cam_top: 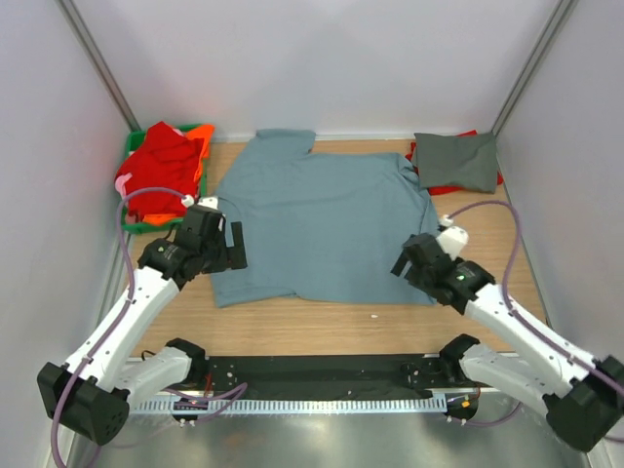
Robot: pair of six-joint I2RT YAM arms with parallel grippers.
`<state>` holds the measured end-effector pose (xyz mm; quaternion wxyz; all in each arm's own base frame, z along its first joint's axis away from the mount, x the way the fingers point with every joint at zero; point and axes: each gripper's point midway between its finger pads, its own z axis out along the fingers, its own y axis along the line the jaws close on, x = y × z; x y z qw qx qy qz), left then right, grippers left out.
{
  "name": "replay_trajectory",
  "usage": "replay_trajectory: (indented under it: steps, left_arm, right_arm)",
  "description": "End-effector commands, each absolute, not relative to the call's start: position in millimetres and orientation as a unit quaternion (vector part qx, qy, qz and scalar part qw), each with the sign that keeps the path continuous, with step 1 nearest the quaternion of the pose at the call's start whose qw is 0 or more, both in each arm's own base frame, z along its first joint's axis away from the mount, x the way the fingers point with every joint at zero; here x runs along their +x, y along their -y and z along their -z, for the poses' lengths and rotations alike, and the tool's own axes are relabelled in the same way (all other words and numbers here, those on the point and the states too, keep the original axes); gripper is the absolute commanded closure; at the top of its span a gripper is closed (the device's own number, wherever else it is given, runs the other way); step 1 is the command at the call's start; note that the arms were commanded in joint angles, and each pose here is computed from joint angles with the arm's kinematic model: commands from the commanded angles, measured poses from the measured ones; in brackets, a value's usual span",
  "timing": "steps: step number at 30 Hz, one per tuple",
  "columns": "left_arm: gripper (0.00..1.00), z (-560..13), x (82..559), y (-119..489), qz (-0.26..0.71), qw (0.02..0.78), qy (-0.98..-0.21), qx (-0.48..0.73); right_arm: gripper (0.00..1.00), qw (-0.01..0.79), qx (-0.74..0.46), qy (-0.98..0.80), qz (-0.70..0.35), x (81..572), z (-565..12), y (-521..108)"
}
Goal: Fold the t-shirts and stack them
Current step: Flatten the tshirt out
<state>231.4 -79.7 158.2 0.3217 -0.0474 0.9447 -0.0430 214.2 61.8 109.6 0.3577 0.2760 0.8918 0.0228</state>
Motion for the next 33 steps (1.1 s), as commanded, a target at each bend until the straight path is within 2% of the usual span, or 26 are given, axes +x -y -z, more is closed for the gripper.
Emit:
replay_trajectory:
  steps: [1, 3, 8, 12, 14, 25, 30, 31, 33]
  left_arm:
    - [0.0, -162.3, 228.0, 82.6, 0.055, 0.319, -0.943, -0.074]
    - [0.0, -153.9, 219.8, 88.0, 0.072, 0.295, -0.947, -0.109]
    - [0.0, -115.1, 195.1, 83.6, 0.072, 0.244, -0.941, -0.223]
    - [0.02, -84.1, 190.9, 93.9, 0.122, 0.242, -0.914, -0.301]
    - [0.04, -69.9, 184.5, 85.4, 0.103, 0.238, -0.909, -0.326]
    - [0.12, -38.6, 184.9, 52.6, 0.041, 0.285, -0.883, -0.371]
    - [0.26, -33.1, 196.0, 49.6, 0.036, 0.308, -0.876, -0.369]
    - [0.33, -30.4, 196.1, 49.6, 0.037, 0.309, -0.876, -0.369]
    - [0.38, -29.9, 200.3, 49.9, 0.038, 0.316, -0.873, -0.369]
  right_arm:
    - [0.15, 0.387, 0.168, -0.903, -0.084, 227.5, -124.1, -136.1]
    - [0.17, 0.376, 0.116, -0.913, -0.105, 229.6, -122.2, -178.3]
    - [0.16, 0.36, -0.01, -0.918, -0.166, 237.7, -126.0, -281.5]
    - [0.11, 0.328, -0.071, -0.93, -0.151, 248.2, -103.7, -321.0]
    - [0.1, 0.321, -0.089, -0.928, -0.17, 250.2, -107.8, -337.8]
    - [0.09, 0.301, -0.125, -0.932, -0.161, 236.4, -84.7, -326.6]
    - [0.09, 0.298, -0.126, -0.932, -0.164, 226.8, -85.5, -314.7]
    - [0.1, 0.296, -0.127, -0.933, -0.163, 224.5, -83.6, -311.8]
    - [0.09, 0.3, -0.125, -0.931, -0.163, 223.9, -87.5, -308.9]
